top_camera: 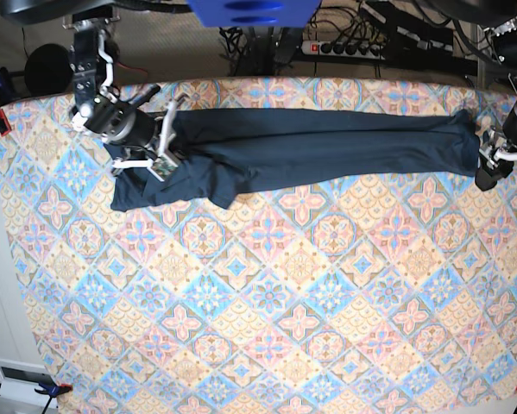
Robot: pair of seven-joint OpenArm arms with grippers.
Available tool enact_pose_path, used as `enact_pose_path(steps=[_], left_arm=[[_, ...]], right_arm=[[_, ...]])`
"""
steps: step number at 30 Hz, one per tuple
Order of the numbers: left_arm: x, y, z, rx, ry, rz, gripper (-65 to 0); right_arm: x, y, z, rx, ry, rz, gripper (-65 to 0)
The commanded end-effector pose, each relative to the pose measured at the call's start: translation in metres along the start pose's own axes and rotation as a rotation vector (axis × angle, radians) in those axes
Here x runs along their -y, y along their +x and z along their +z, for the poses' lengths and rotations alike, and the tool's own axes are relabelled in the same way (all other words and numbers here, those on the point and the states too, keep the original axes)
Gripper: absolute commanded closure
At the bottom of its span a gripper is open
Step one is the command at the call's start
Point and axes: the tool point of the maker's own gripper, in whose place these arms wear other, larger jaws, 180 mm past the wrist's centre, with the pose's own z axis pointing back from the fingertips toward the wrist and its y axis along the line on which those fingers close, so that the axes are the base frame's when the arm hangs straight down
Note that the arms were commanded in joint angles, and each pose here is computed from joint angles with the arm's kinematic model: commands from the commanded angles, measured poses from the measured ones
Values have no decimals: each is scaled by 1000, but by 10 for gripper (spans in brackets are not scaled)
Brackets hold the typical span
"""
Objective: Layout the t-shirt on the table in an organized manner, then fold the t-shirt properly
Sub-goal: 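Fold the strip end held by the right gripper inward toward the left gripper, then fold the strip end at the left gripper inward toward the right gripper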
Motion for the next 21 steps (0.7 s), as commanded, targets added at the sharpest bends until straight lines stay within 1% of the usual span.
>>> enact_pose_path(steps=[1, 5, 7, 8, 9, 12, 14, 15, 17, 19, 21], left_arm=[[5, 15, 3, 36, -14, -25, -475], [5, 16, 3, 38, -15, -25, -475], [5, 16, 3, 38, -15, -25, -475], [5, 16, 3, 38, -15, -25, -475], [5, 16, 3, 38, -15, -25, -475], [5, 17, 3, 39, -14, -28, -475], [5, 18, 4, 37, -13, -32, -478], [5, 18, 4, 37, -12, -34, -481], [2, 16, 4, 28, 3, -44, -482], [-5, 19, 5, 16, 43, -97, -482], [-10, 16, 3, -25, 78, -152, -483]], right_arm=[[8, 18, 9, 79, -12, -3, -5], [18, 9, 25, 116, -8, -93, -5], [20, 12, 28, 140, -4, -117, -5], [21, 11, 27, 133, -4, -116, -4], [21, 7, 27, 110, -7, -114, -4], [23, -15, 25, -6, -25, -101, -7], [28, -26, 26, -68, -56, -84, -10], [31, -29, 26, -84, -68, -75, -19], [37, -33, 27, -116, -99, -50, -59], [47, -29, 28, -118, -130, -33, -115], [54, -25, 30, -108, -150, -31, -171]])
